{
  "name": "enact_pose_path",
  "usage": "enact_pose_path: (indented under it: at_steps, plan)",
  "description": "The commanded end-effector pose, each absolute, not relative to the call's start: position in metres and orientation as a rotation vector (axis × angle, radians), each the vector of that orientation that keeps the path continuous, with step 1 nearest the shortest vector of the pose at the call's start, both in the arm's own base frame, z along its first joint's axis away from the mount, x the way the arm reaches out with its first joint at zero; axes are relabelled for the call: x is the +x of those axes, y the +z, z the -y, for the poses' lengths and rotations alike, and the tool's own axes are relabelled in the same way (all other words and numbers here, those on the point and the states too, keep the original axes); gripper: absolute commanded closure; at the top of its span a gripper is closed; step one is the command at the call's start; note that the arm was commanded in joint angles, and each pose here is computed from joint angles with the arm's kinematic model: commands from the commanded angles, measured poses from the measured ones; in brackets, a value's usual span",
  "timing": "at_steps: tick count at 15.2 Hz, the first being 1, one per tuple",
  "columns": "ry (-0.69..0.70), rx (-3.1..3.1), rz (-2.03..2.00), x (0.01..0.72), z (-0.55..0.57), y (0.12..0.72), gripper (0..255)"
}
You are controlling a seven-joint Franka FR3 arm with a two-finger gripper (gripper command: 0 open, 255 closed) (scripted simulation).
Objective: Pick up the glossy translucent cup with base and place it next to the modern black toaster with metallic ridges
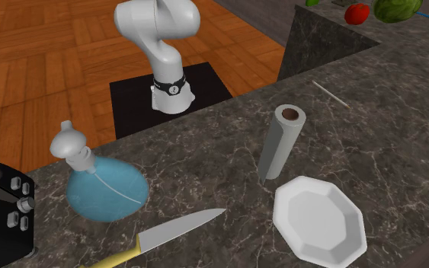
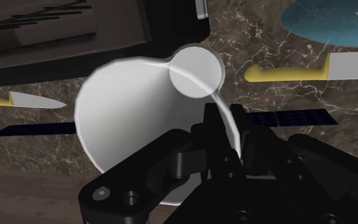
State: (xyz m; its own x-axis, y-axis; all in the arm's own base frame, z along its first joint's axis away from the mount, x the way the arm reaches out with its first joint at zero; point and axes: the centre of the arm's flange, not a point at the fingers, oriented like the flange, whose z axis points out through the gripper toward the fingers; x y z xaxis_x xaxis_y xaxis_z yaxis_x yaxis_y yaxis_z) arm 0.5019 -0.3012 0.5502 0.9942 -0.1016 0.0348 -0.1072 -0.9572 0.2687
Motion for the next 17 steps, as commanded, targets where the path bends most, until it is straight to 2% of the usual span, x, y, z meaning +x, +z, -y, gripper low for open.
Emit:
enact_pose_path:
  at_steps: [1, 17]
  plan:
    - [0.031, 2.864, 0.153, 0.502, 0.301, 0.539, 255]
    - [0.031, 2.864, 0.153, 0.502, 0.301, 0.455, 255]
